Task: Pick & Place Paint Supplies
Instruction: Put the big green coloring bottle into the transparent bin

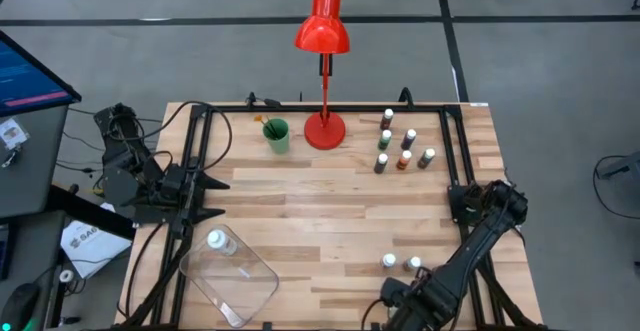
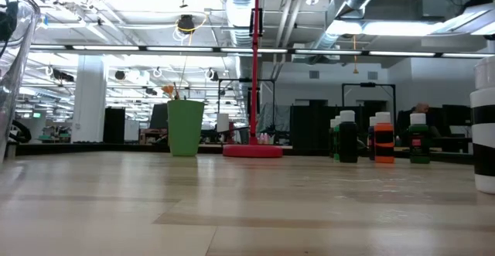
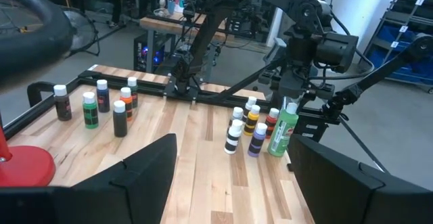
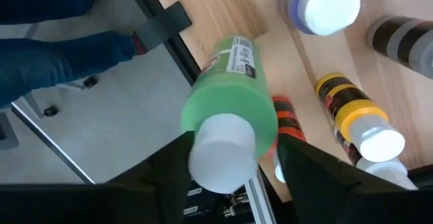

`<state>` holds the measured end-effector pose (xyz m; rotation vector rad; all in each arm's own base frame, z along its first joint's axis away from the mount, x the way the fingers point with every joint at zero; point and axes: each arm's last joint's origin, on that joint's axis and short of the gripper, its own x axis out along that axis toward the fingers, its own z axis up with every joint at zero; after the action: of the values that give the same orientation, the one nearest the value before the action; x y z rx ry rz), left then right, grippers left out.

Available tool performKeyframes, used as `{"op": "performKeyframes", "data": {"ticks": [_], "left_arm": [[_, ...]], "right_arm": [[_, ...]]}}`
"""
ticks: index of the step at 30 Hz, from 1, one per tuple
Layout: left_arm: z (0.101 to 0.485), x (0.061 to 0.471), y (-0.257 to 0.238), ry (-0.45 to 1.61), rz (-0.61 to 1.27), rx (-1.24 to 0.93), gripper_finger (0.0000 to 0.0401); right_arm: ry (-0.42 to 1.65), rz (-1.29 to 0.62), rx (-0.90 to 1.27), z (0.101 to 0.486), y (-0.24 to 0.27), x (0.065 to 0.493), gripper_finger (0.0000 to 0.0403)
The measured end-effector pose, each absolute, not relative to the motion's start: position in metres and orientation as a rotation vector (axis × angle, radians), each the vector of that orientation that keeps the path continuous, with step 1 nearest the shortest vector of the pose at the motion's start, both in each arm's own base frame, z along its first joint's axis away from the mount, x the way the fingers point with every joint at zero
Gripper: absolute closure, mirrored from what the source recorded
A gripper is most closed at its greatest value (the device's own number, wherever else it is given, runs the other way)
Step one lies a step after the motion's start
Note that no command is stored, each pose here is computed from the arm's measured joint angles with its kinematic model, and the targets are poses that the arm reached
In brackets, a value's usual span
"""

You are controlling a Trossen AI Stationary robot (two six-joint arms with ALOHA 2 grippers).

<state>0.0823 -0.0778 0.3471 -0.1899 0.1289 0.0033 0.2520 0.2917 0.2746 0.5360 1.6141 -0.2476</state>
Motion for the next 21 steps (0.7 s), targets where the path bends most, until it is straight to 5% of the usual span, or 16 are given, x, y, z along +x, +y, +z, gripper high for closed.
{"op": "performKeyframes", "data": {"ticks": [7,21], "left_arm": [[0.347,0.082,-0.078,0.129,0.003,-0.19,0.0123],[0.347,0.082,-0.078,0.129,0.003,-0.189,0.0123]], "right_arm": [[1.613,-0.245,0.538,0.276,0.291,0.252,0.0288],[1.575,-0.169,0.569,0.288,0.294,0.259,0.029]]}}
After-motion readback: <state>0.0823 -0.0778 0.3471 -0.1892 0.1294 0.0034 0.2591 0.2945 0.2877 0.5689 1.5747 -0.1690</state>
